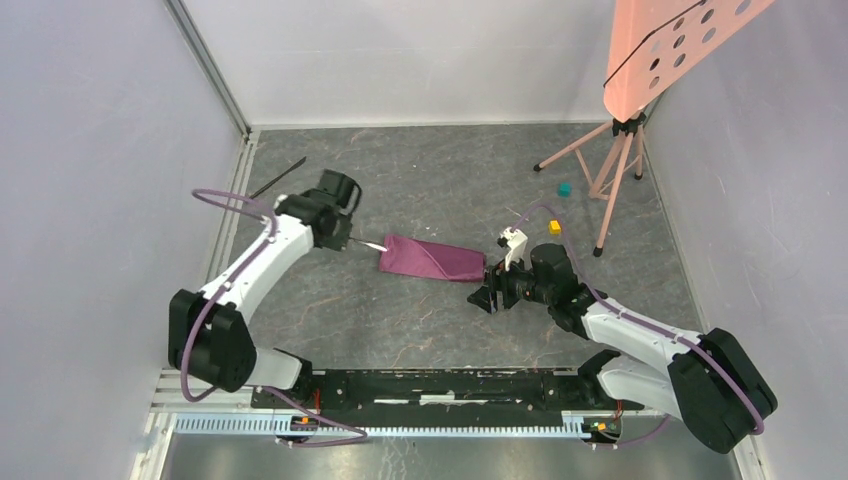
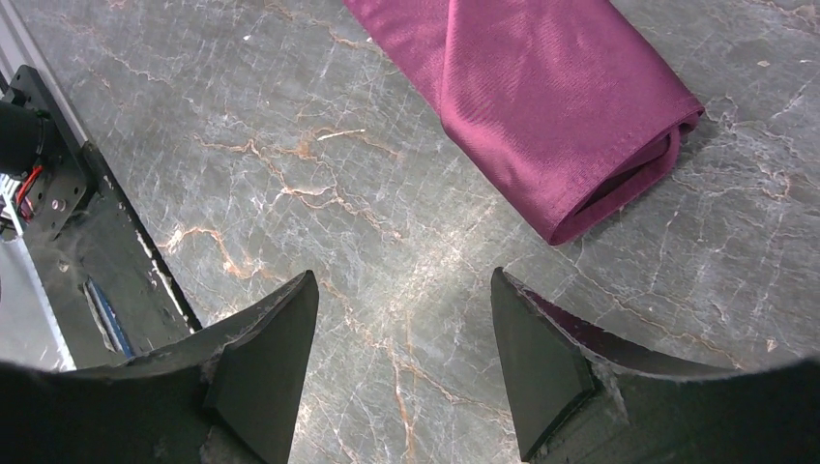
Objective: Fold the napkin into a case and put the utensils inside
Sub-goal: Insert the fork into the folded napkin.
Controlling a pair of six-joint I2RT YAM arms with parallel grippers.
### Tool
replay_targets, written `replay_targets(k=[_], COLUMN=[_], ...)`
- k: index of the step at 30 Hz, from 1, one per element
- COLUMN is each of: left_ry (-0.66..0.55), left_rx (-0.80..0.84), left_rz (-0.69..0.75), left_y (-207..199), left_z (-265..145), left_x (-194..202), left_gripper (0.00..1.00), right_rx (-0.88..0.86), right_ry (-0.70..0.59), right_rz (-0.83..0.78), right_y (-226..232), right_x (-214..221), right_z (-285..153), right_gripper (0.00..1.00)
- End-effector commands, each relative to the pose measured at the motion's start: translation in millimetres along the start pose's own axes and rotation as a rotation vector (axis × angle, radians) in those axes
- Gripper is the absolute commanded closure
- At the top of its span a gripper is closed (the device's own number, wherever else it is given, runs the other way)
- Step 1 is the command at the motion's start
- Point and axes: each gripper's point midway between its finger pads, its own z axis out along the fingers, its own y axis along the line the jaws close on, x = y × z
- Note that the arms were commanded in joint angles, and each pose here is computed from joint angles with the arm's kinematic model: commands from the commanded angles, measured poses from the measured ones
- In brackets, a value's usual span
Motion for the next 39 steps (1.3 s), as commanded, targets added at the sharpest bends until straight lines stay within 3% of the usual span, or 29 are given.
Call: replay_targets(k=[1,15,39], left_ry=[-0.129,-0.177,-0.122], left_rx=[-0.004,-0.056,-0.111], left_rz=[-0.410,-0.369,-0.382], left_y=[5.4,11.0,-28.7], left_z=[15.0,45.3,51.1], left_x=[11.8,77.3,145.1], left_gripper=[0.98,0.98,0.98], right_rx=[0.007,-0.008,-0.020], right_ry=[-0.075,-0.075,-0.078], right_rz=[-0.016,-0.005,0.008], right_y=[0.7,-2.1,-3.7], right_x=[-21.6,-14.4,-7.8], right_z=[-0.9,-3.2,-6.0], right_gripper=[0.28,0.28,0.28])
